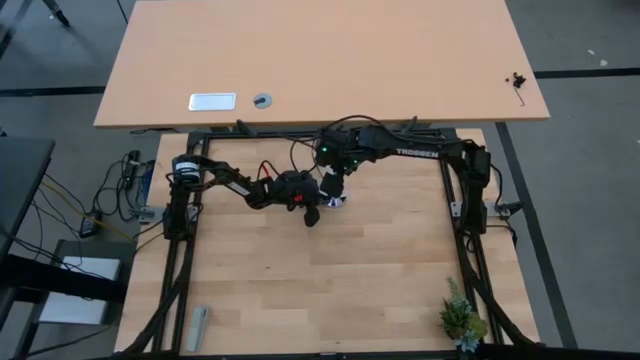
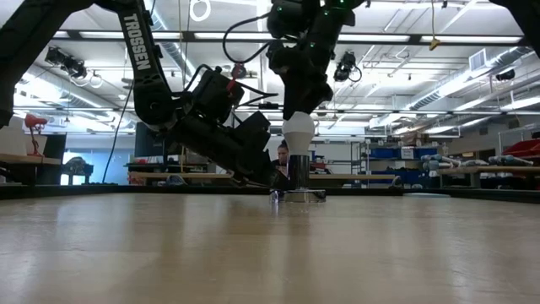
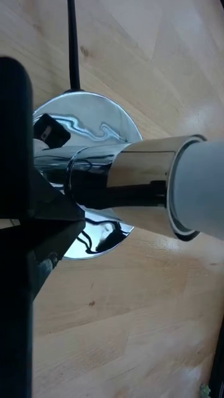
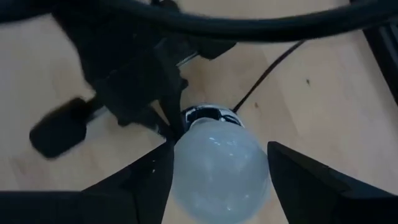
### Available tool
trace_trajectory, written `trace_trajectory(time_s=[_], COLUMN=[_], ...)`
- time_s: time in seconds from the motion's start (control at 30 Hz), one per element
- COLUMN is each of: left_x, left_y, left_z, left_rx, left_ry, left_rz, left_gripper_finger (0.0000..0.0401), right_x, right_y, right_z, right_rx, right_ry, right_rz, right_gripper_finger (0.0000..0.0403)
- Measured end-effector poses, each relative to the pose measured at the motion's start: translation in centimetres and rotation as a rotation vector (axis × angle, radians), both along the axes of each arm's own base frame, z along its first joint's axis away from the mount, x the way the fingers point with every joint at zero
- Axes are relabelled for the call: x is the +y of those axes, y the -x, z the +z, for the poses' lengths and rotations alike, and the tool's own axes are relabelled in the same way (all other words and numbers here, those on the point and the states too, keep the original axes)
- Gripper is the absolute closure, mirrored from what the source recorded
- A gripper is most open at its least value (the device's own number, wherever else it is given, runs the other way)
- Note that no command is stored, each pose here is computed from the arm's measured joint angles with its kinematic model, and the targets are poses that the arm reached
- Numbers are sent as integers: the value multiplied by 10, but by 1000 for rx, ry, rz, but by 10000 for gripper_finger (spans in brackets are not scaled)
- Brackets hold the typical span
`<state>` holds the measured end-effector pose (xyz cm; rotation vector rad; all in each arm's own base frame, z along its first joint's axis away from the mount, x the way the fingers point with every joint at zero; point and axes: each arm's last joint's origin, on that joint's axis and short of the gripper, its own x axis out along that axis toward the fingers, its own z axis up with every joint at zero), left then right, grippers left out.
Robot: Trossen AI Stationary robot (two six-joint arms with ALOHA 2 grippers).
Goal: Screw lightbulb
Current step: Insert the lightbulb into the lamp
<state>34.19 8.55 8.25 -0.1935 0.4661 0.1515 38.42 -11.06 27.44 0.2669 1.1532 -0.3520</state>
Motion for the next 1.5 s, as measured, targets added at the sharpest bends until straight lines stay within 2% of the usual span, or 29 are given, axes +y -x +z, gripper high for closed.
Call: trace_trajectory(time_s=[0.13, 0.23, 0.33, 0.4, 0.77, 0.87, 0.97, 1.17, 1.23, 1.37, 1.5], left_x=[0, 0, 0, 0, 0, 0, 0, 0, 0, 0, 0], left_y=[0, 0, 0, 0, 0, 0, 0, 0, 0, 0, 0], left_z=[0, 0, 0, 0, 0, 0, 0, 0, 0, 0, 0], left_rx=[0, 1, 1, 1, 1, 1, 0, 1, 1, 0, 0], left_ry=[-1, -1, -2, -2, -2, -2, -2, -2, -2, -1, -1], left_rz=[0, 0, 0, -1, 0, 0, 0, 0, 0, 1, 1], left_gripper_finger=[392, 392, 392, 392, 392, 392, 392, 392, 392, 392, 392], right_x=[3, 6, 8, 9, 7, 6, 5, 3, 4, 10, 16], right_y=[-3, -4, -4, -2, 1, 0, 0, 1, 1, -1, -3], right_z=[20, 40, 41, 39, 5, 1, -1, -5, -5, -6, -3], right_rx=[-16, -31, 3, 27, 109, 89, 78, 38, 24, 19, 22], right_ry=[72, 164, 225, 217, 168, 163, 154, 53, 22, -4, 20], right_rz=[115, 276, 441, 511, 568, 517, 396, -25, -125, -156, -96], right_gripper_finger=[129, 120, 118, 118, 120, 127, 140, 155, 153, 144, 133])
